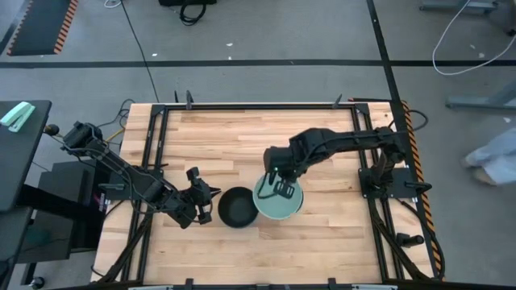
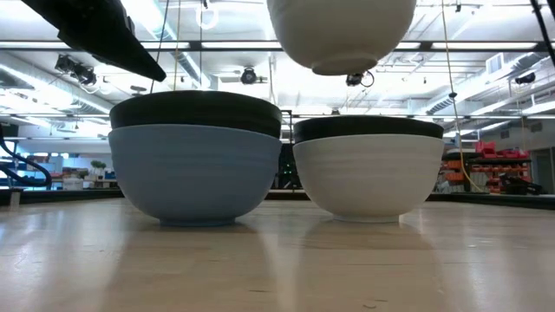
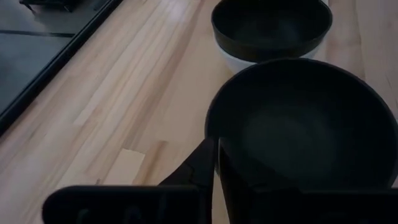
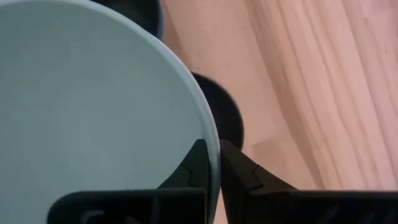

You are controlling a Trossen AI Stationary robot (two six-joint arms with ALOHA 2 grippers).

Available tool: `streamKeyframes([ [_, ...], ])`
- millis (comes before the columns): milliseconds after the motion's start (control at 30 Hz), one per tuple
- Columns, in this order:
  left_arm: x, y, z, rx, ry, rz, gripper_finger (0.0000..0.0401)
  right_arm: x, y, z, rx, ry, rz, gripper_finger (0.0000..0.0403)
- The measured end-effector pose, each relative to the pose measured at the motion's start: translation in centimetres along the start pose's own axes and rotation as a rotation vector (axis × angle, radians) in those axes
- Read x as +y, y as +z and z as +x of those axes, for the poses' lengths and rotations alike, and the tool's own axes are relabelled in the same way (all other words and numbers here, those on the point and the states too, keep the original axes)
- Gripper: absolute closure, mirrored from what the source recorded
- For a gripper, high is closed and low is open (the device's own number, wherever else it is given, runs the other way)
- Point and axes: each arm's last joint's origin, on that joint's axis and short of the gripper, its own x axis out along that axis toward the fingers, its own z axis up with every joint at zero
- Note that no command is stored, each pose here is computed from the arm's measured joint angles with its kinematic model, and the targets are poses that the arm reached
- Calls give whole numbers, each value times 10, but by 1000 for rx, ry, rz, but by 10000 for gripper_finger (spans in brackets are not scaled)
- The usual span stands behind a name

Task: Nest bowls inside each other
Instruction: Stack the stacked bowls on top of the right black bowl

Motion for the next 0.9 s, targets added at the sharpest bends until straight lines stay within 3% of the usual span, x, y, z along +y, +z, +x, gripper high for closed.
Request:
streamKeyframes([
  [267,0,0,0,4,-8,-29,382,17,-11,-1,-14,-22,11,385],
  [533,-1,0,0,14,-24,-45,373,25,-25,21,63,-73,-5,385],
  [667,-1,0,0,14,-24,-48,368,15,-31,21,42,-70,6,385],
  [900,-1,-1,0,14,-24,-45,372,-19,-51,23,-118,32,86,385],
])
